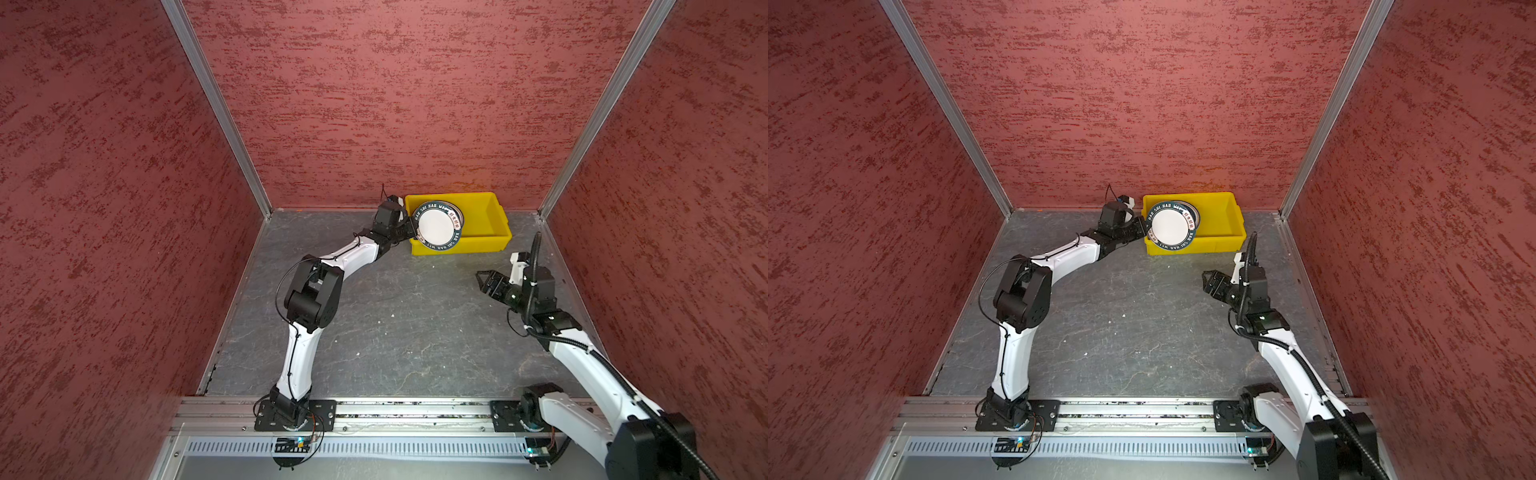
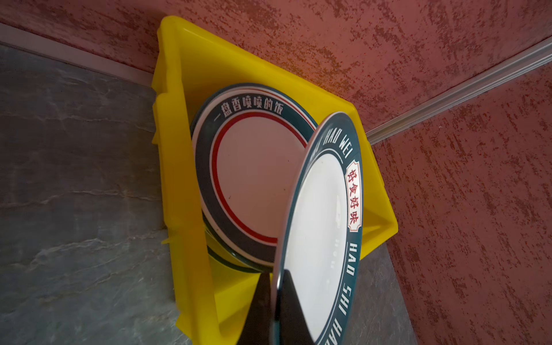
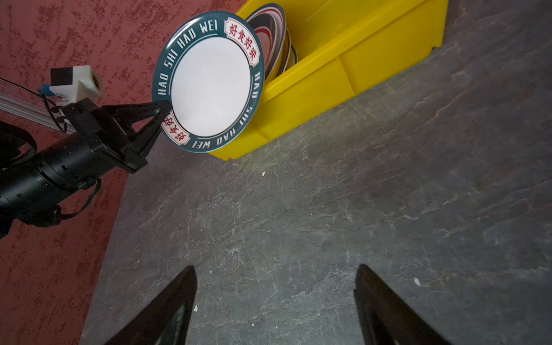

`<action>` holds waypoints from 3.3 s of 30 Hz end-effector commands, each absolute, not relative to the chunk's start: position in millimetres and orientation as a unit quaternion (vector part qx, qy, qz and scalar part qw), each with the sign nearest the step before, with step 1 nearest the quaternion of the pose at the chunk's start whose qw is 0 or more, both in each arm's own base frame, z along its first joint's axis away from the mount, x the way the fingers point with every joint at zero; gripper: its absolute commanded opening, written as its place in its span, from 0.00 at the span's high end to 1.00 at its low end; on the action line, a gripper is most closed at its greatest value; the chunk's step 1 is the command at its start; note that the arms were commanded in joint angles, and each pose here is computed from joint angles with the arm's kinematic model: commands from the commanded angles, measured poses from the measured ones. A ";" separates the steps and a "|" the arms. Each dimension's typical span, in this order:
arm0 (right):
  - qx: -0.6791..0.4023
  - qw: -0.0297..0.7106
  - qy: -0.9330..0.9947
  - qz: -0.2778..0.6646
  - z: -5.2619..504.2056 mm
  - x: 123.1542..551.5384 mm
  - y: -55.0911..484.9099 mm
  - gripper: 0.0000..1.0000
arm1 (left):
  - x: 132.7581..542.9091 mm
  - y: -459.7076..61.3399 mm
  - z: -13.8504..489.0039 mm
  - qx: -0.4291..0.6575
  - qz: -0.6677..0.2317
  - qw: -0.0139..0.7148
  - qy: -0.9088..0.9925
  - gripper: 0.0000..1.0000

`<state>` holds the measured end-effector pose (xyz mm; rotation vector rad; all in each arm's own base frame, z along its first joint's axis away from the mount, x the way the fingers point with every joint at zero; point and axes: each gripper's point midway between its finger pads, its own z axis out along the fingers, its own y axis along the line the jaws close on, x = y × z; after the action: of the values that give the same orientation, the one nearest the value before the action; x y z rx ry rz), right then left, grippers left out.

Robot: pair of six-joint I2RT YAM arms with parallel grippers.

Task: Place the plates into the plastic bin on the countertop
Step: Place the plate in the plastic bin, then reset both arms

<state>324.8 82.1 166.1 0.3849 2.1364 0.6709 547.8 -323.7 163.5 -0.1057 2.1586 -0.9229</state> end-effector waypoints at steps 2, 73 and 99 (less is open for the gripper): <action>0.157 0.424 0.853 0.261 168.2 332.3 79.3 0.16 | 557.5 -310.0 122.3 -0.052 -0.311 0.363 0.877 1.00; 0.200 0.450 0.853 0.171 164.8 325.0 43.0 0.14 | 588.1 -356.0 156.5 0.039 -0.358 0.397 0.844 0.01; 0.193 0.681 0.682 -0.184 178.9 323.6 -65.6 0.01 | 403.0 -13.1 188.4 -0.174 -0.101 0.562 0.802 0.01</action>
<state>324.4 -49.1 144.9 0.4169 1.6784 -0.2868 415.9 -46.8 186.2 -0.3410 1.9418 -0.3519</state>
